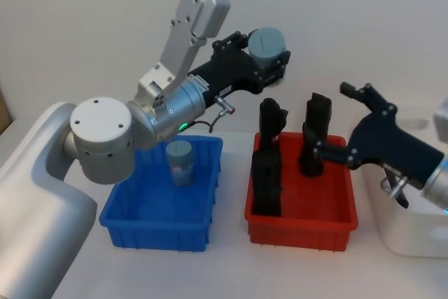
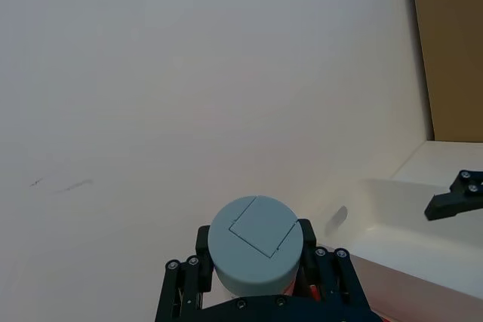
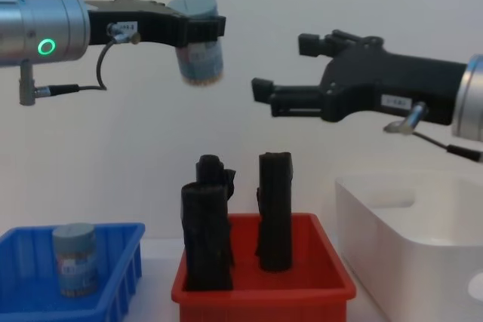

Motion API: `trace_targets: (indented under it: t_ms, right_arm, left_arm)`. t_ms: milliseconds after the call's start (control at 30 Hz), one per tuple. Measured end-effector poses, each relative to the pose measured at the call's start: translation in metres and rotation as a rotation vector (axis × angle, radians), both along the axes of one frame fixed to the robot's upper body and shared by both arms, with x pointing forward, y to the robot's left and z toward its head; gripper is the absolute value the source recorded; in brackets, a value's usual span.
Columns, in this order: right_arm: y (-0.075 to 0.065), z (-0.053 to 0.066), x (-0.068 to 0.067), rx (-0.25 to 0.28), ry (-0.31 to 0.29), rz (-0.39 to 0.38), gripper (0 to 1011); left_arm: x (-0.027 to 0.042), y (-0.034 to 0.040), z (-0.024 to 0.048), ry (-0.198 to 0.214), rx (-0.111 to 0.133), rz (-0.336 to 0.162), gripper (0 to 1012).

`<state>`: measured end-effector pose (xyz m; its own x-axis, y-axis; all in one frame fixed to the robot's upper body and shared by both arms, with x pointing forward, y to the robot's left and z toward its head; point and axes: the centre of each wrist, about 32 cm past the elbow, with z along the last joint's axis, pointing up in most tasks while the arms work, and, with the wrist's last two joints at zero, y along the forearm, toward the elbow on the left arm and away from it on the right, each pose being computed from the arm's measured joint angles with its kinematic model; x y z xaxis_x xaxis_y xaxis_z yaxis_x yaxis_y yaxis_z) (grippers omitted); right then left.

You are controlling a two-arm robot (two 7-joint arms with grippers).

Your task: Pick the cotton swabs from the blue box and place them into the white box.

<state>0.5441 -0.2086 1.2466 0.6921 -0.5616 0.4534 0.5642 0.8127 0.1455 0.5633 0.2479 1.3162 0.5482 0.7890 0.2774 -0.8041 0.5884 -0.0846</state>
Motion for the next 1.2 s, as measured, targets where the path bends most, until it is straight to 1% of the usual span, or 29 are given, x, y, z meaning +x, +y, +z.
trace_targets:
  t_ms: [67, 233, 533, 767, 967, 1200]
  right_arm:
    - [0.004, -0.002, 0.001, -0.016, -0.010, 0.002, 1002]
    - [0.010, -0.005, 0.004, -0.034, -0.024, -0.007, 1002]
    - [0.021, -0.011, 0.007, -0.044, -0.026, -0.033, 1002]
    - [0.029, -0.013, 0.009, -0.040, -0.003, -0.053, 1002]
    - [0.034, -0.013, 0.009, -0.036, 0.024, -0.066, 1002]
    - [0.040, -0.012, 0.010, -0.019, 0.068, -0.091, 1002]
  left_arm:
    - [0.0000, -0.0011, -0.0005, 0.004, 0.002, -0.004, 666]
    - [-0.0012, -0.0021, -0.0033, 0.015, 0.005, -0.005, 666]
    - [-0.0061, -0.0026, -0.0080, 0.031, -0.001, 0.006, 666]
    - [-0.0097, -0.0030, -0.0098, 0.035, -0.010, 0.008, 665]
    - [-0.0133, -0.0041, -0.0102, 0.036, -0.017, -0.001, 665]
    - [-0.0185, -0.0091, -0.0089, 0.034, -0.019, -0.024, 665]
